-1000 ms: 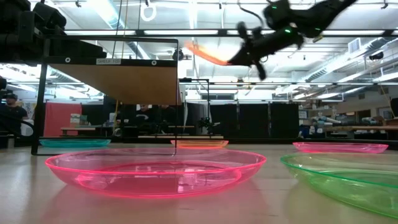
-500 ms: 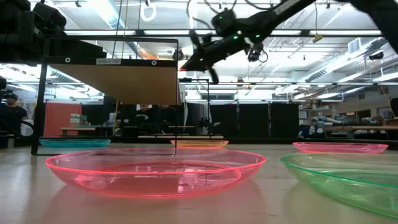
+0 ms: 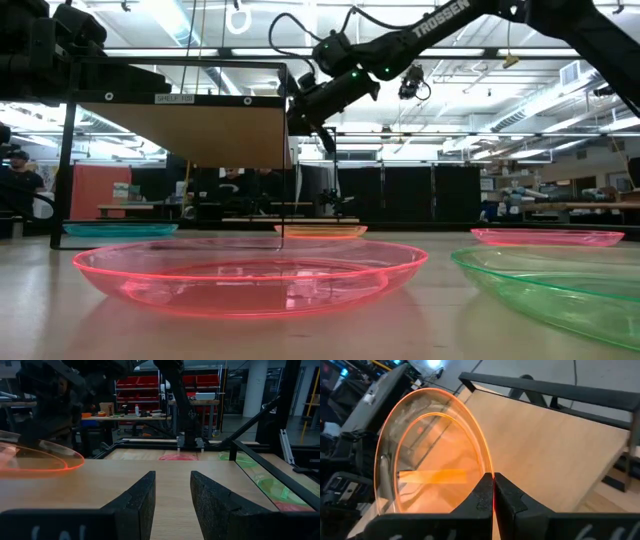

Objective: Place and stack plates onto a shelf
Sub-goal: Put the right orange plate on the shelf

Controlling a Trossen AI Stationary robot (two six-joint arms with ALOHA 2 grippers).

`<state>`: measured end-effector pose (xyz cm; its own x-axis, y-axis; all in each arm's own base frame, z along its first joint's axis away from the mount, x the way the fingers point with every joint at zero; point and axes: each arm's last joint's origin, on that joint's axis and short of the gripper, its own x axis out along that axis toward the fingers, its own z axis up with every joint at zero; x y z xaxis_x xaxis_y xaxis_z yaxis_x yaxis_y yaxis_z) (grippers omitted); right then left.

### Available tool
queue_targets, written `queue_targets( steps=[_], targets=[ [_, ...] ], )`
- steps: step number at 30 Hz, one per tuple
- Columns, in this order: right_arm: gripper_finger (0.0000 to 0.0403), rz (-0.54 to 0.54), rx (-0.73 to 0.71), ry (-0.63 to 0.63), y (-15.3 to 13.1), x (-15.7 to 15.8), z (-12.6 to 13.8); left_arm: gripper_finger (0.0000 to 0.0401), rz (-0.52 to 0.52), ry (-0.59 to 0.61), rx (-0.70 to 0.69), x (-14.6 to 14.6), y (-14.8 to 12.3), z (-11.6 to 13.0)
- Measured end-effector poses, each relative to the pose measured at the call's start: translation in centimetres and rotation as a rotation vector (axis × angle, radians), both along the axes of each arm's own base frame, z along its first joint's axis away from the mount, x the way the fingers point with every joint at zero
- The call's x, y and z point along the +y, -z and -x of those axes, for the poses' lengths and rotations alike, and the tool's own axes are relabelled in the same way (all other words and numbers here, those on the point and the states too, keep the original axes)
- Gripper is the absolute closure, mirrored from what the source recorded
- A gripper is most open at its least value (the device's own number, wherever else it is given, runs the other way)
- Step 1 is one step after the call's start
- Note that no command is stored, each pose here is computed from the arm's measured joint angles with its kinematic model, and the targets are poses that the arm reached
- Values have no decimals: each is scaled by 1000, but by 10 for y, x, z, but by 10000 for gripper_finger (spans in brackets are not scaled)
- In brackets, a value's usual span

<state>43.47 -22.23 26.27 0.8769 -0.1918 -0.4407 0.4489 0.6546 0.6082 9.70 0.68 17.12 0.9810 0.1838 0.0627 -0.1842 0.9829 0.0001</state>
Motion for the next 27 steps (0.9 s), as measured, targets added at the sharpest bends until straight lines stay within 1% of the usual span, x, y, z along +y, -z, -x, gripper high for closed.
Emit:
queue_targets(
  steps=[10,27],
  targets=[
    [386,25,8,3,0,-1,0,271,0,0,0,0,0,0],
    [383,26,8,7,0,-3,2,271,0,0,0,0,0,0]
  ],
)
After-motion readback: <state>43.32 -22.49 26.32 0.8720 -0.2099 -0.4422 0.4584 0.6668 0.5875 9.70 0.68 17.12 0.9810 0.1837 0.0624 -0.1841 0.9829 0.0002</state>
